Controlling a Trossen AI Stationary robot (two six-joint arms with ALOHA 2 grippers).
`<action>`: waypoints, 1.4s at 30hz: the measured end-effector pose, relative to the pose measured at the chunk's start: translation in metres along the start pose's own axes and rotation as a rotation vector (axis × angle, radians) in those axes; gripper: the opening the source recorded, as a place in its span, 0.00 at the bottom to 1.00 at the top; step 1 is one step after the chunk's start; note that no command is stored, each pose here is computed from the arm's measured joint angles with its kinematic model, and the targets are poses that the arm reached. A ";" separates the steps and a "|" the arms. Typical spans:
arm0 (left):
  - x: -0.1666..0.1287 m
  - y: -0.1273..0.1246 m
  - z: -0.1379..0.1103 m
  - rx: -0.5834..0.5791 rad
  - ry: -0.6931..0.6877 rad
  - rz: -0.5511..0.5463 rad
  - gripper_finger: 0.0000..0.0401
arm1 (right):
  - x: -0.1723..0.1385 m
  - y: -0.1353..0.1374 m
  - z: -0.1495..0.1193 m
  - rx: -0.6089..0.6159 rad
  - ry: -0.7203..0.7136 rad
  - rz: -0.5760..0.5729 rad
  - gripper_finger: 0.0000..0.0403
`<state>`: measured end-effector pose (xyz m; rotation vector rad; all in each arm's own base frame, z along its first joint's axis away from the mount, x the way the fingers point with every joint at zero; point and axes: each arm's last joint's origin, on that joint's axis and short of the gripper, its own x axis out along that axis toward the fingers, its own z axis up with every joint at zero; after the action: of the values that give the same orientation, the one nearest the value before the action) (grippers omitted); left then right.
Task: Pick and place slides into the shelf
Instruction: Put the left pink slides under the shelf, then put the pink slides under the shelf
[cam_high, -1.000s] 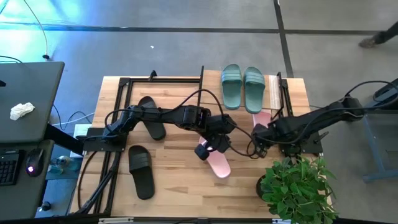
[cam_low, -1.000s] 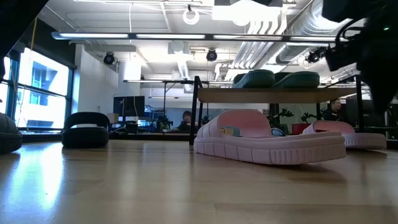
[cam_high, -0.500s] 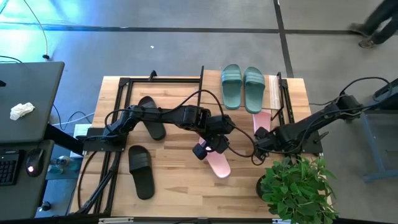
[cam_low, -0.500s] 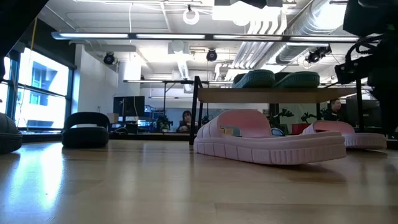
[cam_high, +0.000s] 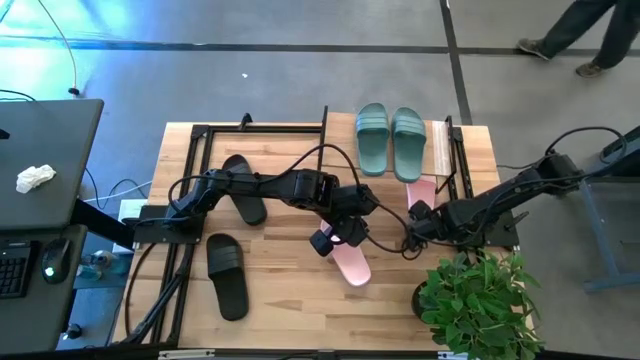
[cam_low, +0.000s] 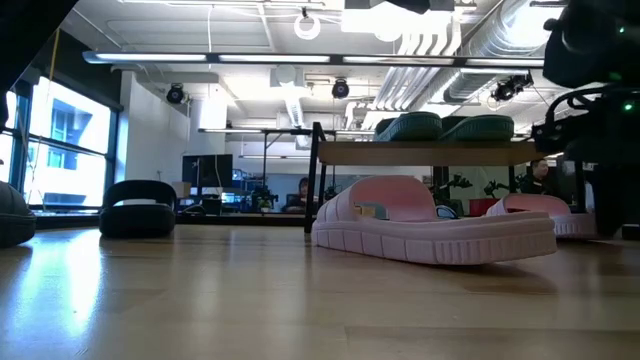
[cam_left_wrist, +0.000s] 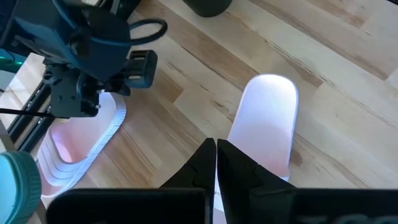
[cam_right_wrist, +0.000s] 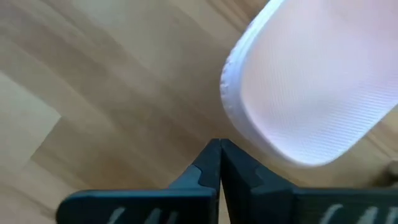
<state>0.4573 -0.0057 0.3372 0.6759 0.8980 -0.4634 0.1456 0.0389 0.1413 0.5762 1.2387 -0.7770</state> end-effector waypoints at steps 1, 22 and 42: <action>0.000 0.000 0.000 0.000 0.000 0.000 0.01 | 0.002 -0.001 0.001 0.006 -0.003 0.002 0.00; 0.000 0.000 0.000 -0.037 0.000 0.000 0.01 | 0.015 -0.019 0.024 0.233 -0.169 -0.116 0.00; 0.001 -0.023 0.009 -0.023 0.205 0.086 0.00 | 0.001 -0.015 0.024 0.163 -0.091 0.000 0.00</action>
<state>0.4484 -0.0286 0.3327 0.7475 1.0613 -0.3101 0.1487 0.0116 0.1465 0.6659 1.0982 -0.9000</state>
